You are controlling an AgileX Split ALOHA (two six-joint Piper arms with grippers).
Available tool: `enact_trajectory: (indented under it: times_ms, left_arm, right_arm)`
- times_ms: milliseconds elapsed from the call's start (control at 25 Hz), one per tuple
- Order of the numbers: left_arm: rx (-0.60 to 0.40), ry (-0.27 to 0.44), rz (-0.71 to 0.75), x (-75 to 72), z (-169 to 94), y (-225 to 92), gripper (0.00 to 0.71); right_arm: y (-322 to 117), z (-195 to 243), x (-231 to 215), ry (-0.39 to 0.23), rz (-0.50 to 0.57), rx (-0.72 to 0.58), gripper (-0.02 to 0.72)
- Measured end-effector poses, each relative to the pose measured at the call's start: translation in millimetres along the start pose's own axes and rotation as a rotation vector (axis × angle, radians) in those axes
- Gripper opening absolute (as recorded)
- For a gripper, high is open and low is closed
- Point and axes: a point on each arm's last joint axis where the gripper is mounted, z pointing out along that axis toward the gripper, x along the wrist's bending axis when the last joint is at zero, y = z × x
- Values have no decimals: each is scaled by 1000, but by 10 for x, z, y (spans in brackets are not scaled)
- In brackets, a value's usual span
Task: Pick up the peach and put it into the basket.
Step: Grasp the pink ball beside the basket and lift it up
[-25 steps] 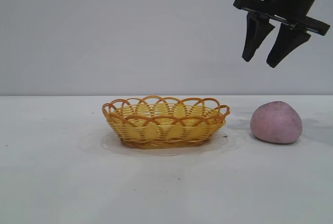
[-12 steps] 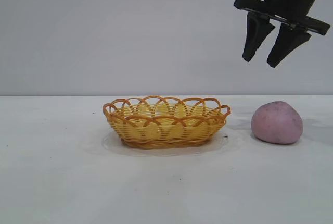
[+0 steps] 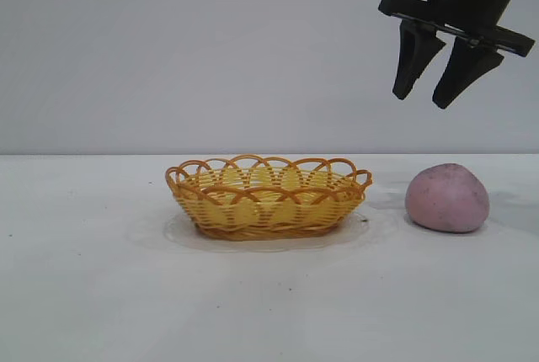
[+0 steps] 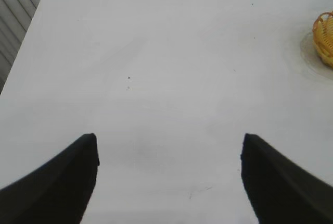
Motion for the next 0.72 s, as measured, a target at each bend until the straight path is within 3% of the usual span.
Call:
enact_trajectory:
  times_ms: [720]
  left_arm:
    - [2,1,-1,0,5,-4,535]
  right_arm:
    - [-13,0,-18,-20,-25,15,370]
